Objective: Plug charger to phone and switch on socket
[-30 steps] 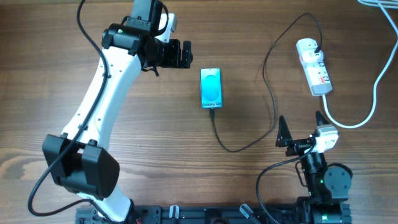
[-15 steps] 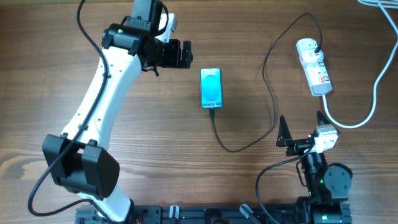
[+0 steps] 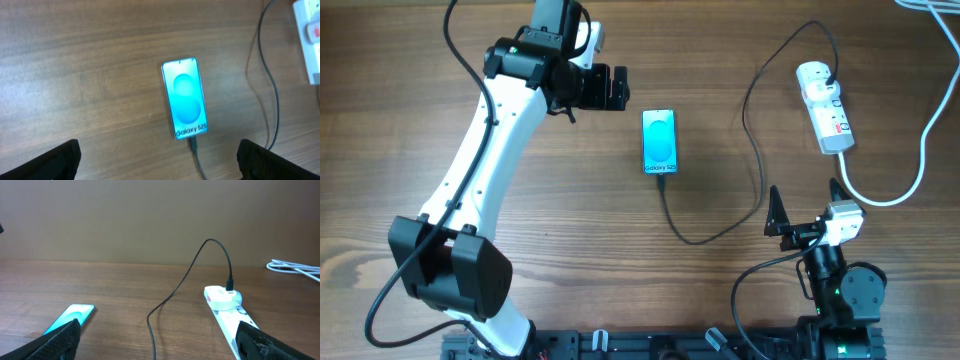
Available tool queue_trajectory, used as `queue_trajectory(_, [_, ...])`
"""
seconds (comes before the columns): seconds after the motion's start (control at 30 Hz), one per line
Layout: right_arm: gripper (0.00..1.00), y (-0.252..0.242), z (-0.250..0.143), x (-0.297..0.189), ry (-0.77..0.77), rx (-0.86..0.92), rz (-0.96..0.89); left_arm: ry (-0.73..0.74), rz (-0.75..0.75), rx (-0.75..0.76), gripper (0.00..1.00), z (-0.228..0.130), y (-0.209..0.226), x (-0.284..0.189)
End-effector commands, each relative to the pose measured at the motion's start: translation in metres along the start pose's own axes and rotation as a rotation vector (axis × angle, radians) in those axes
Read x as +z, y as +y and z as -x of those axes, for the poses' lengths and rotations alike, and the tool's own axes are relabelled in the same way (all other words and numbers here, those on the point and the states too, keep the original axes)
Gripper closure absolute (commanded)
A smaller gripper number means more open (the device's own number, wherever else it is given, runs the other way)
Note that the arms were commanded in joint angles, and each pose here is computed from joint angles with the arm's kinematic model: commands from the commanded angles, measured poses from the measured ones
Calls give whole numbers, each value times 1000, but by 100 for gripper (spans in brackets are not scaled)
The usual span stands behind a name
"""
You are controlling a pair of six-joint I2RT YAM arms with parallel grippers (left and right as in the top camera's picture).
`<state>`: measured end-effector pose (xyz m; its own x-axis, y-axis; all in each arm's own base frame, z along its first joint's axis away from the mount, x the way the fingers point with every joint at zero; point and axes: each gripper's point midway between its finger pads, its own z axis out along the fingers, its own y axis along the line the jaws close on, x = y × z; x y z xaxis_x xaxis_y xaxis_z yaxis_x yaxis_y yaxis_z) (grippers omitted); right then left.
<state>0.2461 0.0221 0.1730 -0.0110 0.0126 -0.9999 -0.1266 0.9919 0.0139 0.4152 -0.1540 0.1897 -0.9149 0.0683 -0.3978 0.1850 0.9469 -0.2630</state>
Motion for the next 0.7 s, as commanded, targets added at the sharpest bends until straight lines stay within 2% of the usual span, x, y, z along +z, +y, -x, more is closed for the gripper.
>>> queue_trajectory(0.0, [0, -4, 3, -1, -15, -14, -21, 17, 97, 4, 0, -7, 18, -3])
queue_trajectory(0.17, [0, -4, 3, -1, -15, -14, -21, -62, 80, 16, 0, -25, 22, 0])
queue_trajectory(0.33, [0, -4, 3, -1, -15, -14, -21, -183, 72, -4, 0, -66, 41, -18])
queue_trajectory(0.47, [0, -4, 3, -1, -15, -14, -21, -247, 96, -77, 0, -109, 63, -73])
queue_trajectory(0.53, [0, -4, 3, -1, -15, -14, -21, -342, 135, -134, 0, -135, 81, -103])
queue_trajectory(0.67, [0, -4, 3, -1, -15, -14, -21, -420, 148, -146, 0, -182, 89, -101])
